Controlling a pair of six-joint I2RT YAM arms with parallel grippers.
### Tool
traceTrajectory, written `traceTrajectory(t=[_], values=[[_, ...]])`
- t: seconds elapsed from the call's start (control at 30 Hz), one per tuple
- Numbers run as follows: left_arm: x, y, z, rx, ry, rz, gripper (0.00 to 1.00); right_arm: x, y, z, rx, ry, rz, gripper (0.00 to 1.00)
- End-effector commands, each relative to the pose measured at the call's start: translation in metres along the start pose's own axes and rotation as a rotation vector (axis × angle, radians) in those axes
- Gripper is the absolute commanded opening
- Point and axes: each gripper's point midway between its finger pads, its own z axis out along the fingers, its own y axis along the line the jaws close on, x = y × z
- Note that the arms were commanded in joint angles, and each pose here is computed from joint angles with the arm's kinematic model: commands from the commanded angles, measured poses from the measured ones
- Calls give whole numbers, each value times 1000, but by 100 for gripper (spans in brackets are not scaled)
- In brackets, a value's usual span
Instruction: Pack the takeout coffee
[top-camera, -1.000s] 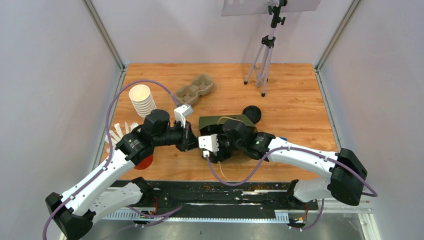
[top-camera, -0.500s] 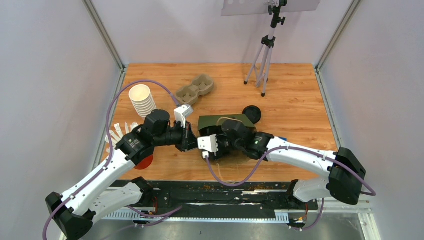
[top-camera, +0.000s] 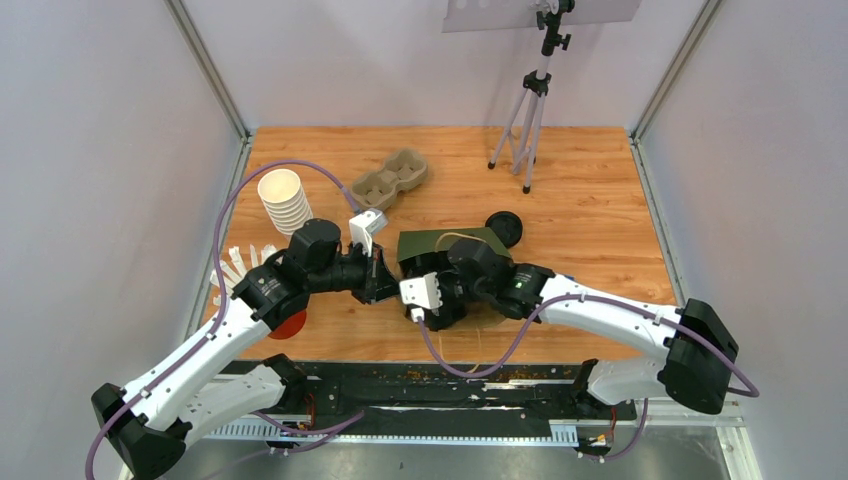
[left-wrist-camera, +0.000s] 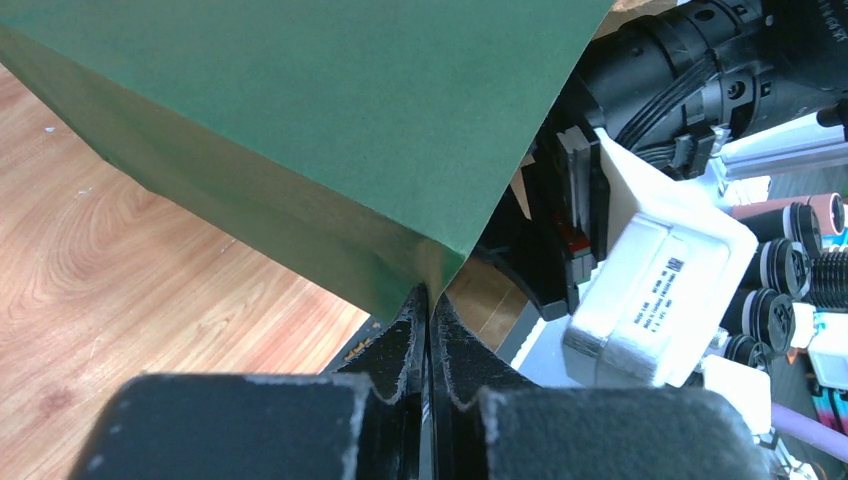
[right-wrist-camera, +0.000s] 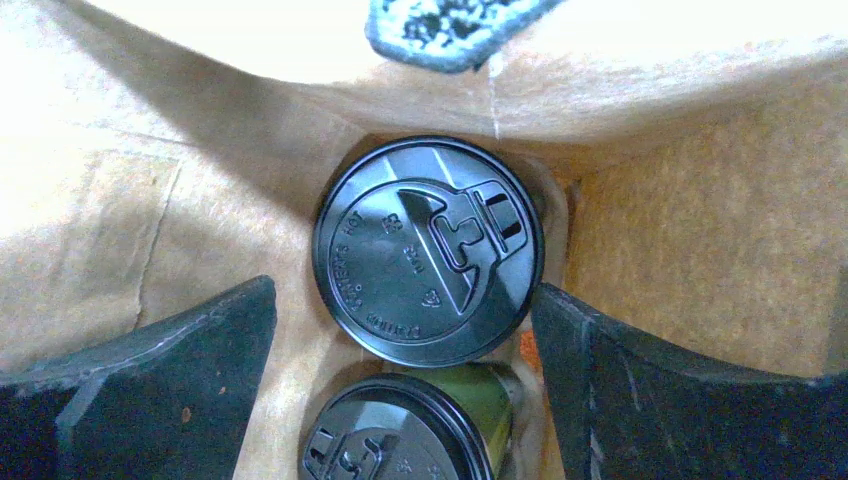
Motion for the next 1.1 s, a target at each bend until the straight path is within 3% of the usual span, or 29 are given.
traceTrajectory(t=[0.0, 0.47, 0.87, 1.0, 1.07], values=[[-21, -13, -5, 34, -64, 33, 6, -9, -2, -9, -3, -46, -66, 100], [-25, -17, -5, 46, -67, 37, 6, -10, -11, 10, -15, -35, -122, 98], [-24, -15, -5, 32, -62, 39, 6, -8, -12, 9, 13, -29, -97, 72], [-23, -13, -5, 29, -60, 37, 6, -3, -15, 4, 53, -14, -74, 72], [-23, -14, -5, 29, -58, 37, 6, -7, -19, -3, 70, -31, -54, 78]])
